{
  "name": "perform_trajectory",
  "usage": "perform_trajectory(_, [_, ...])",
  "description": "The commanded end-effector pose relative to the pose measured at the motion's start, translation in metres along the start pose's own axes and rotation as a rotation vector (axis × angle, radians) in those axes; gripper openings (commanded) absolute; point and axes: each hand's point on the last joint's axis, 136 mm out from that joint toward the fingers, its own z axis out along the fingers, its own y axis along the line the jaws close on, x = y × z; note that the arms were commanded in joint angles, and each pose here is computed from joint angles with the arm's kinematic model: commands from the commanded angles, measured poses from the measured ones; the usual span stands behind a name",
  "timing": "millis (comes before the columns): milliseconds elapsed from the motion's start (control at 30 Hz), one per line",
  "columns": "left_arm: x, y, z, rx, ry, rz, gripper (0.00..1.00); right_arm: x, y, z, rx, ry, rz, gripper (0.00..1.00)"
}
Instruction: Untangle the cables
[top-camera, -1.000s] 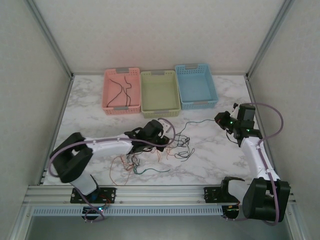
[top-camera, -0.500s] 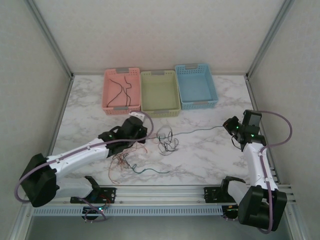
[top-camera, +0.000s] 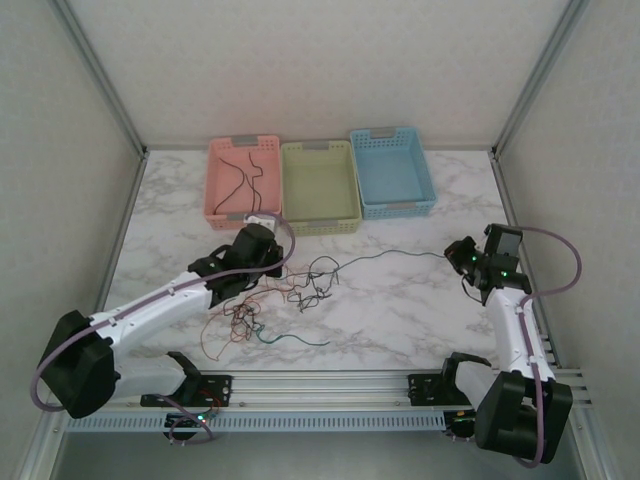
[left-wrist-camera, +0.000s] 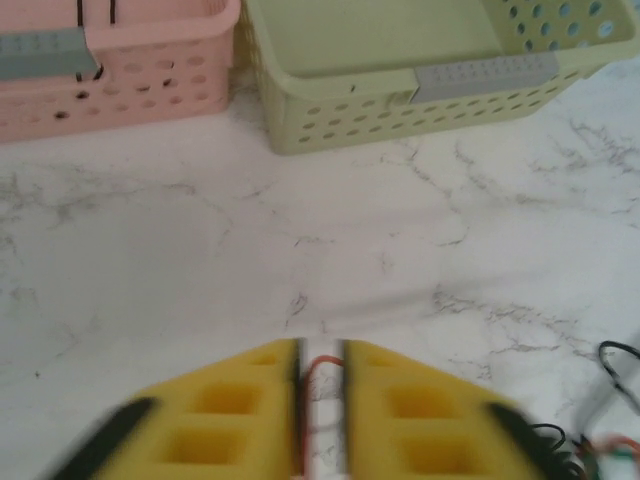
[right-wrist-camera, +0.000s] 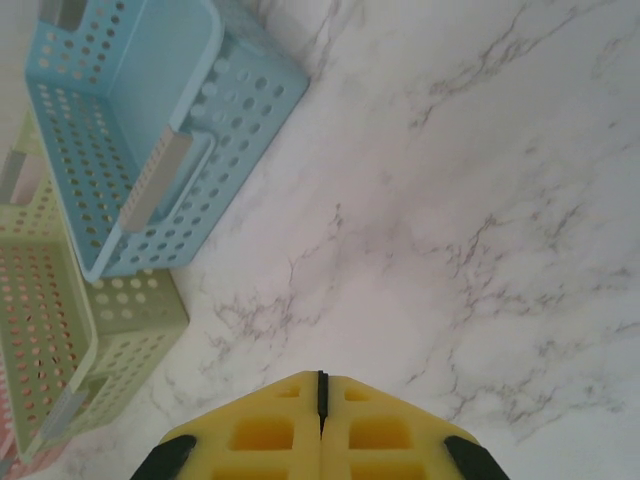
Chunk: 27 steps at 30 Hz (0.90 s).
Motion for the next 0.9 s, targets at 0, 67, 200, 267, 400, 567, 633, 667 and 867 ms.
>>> perform_trajectory(0, [0.01,0.001,0.002,0.009,0.076,-0.007,0.51,-0.016,0.001,-0.003,0.002,-0.063,-0.016,0.0])
perform_trajectory(67, [0.014,0.002,0.001,0.009,0.087,-0.018,0.65,-0.018,0.002,-0.004,0.003,-0.07,-0.017,0.0])
perform_trajectory(200, [0.023,-0.002,-0.003,0.05,0.11,-0.029,0.74,-0.019,0.007,-0.005,-0.012,-0.062,-0.014,0.0])
perform_trajectory(267, [0.03,-0.008,-0.005,0.086,0.124,-0.024,0.75,-0.019,0.013,-0.007,-0.033,-0.055,-0.018,0.0])
perform_trajectory(400, [0.047,-0.016,-0.001,0.122,0.154,-0.012,0.77,-0.026,0.032,-0.025,-0.086,-0.075,-0.031,0.0])
perform_trajectory(567, [0.07,-0.04,0.011,0.178,0.198,0.044,0.82,-0.038,0.062,-0.06,-0.083,-0.125,-0.155,0.0])
perform_trajectory(633, [0.08,-0.053,0.018,0.176,0.213,0.107,0.82,-0.038,0.07,-0.07,-0.059,-0.13,-0.213,0.0])
perform_trajectory(667, [0.082,-0.056,0.022,0.162,0.212,0.129,0.82,-0.036,0.075,-0.074,-0.068,-0.13,-0.225,0.0])
perform_trajectory(867, [0.095,-0.083,0.058,0.207,0.236,0.153,0.84,-0.032,0.085,-0.08,-0.096,-0.133,-0.239,0.0])
